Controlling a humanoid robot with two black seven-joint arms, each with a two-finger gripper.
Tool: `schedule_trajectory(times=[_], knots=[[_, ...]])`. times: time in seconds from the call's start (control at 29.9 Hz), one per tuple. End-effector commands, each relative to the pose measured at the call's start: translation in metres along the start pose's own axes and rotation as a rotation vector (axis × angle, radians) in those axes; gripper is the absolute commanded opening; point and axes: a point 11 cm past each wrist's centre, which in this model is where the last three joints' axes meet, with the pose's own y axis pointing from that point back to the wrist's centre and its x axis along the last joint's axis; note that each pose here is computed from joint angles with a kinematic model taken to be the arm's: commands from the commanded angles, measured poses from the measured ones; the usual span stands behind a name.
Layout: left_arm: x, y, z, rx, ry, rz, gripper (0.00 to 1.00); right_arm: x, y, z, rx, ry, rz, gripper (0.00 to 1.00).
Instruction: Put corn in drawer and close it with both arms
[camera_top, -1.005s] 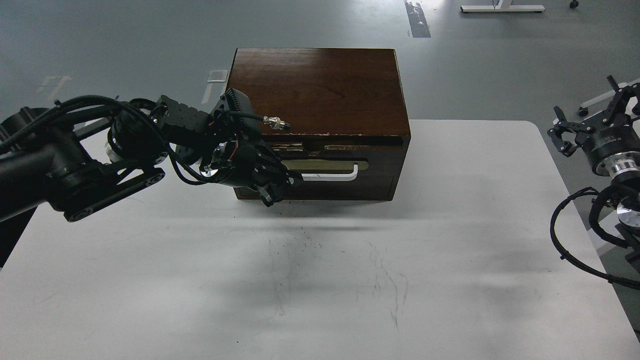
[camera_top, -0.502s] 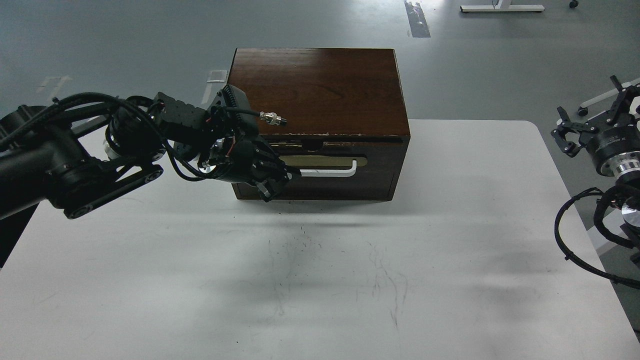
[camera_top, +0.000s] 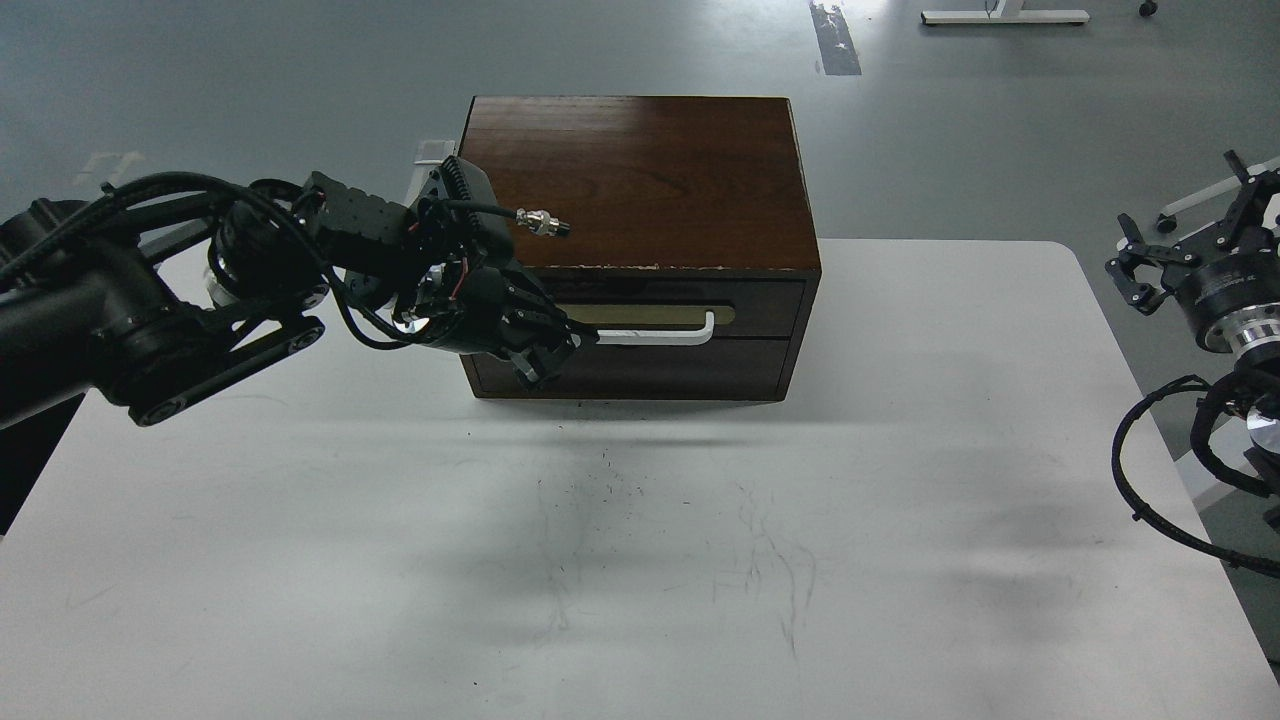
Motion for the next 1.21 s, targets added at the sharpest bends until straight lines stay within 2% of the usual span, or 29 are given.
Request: schedule_trajectory(times=[0.0,0.27,0.44,0.6,0.74,0.8,0.84,0.87,0.9,0.97,1.07,1.17], knots=[[0.006,-0.002,0.006,-0.017,-0.012,0.010,0.00,0.000,0.000,0.000,0.001,0.001,0.000,0.99],[0.029,-0.002,0.034,-0.115,-0.006,0.062,0.00,0.000,0.000,0.001,0.001,-0.001,0.001,0.99],[0.035,0.001,0.038,-0.141,0.021,0.092,0.00,0.001,0.001,0.001,0.002,0.001,0.002,0.99],[0.062,0.046,0.015,-0.196,0.287,0.299,0.00,0.003,0.001,-0.003,0.013,0.001,0.009,0.99],[0.059,0.094,-0.025,-0.218,0.602,0.490,0.00,0.004,0.000,-0.006,0.024,0.002,0.014,0.99],[0.060,0.119,-0.043,-0.262,0.783,0.624,0.23,0.001,-0.003,-0.011,0.032,0.003,0.009,0.99],[0.061,0.128,-0.050,-0.281,0.843,0.676,0.39,0.001,-0.003,-0.011,0.033,0.003,0.007,0.99],[0.059,0.143,-0.067,-0.310,0.977,0.778,0.71,-0.001,-0.005,-0.013,0.040,0.000,0.003,0.99],[0.055,0.151,-0.077,-0.331,1.056,0.830,0.76,-0.004,-0.007,-0.016,0.047,-0.002,-0.003,0.99],[0.038,0.179,-0.110,-0.404,1.320,1.063,0.86,-0.013,-0.013,-0.020,0.061,-0.013,-0.019,1.00],[0.015,0.198,-0.133,-0.445,1.494,1.239,0.95,-0.015,-0.014,-0.020,0.064,-0.016,-0.024,1.00],[-0.029,0.207,-0.157,-0.406,1.649,1.394,0.97,-0.023,-0.020,-0.023,0.074,-0.021,-0.041,0.99]])
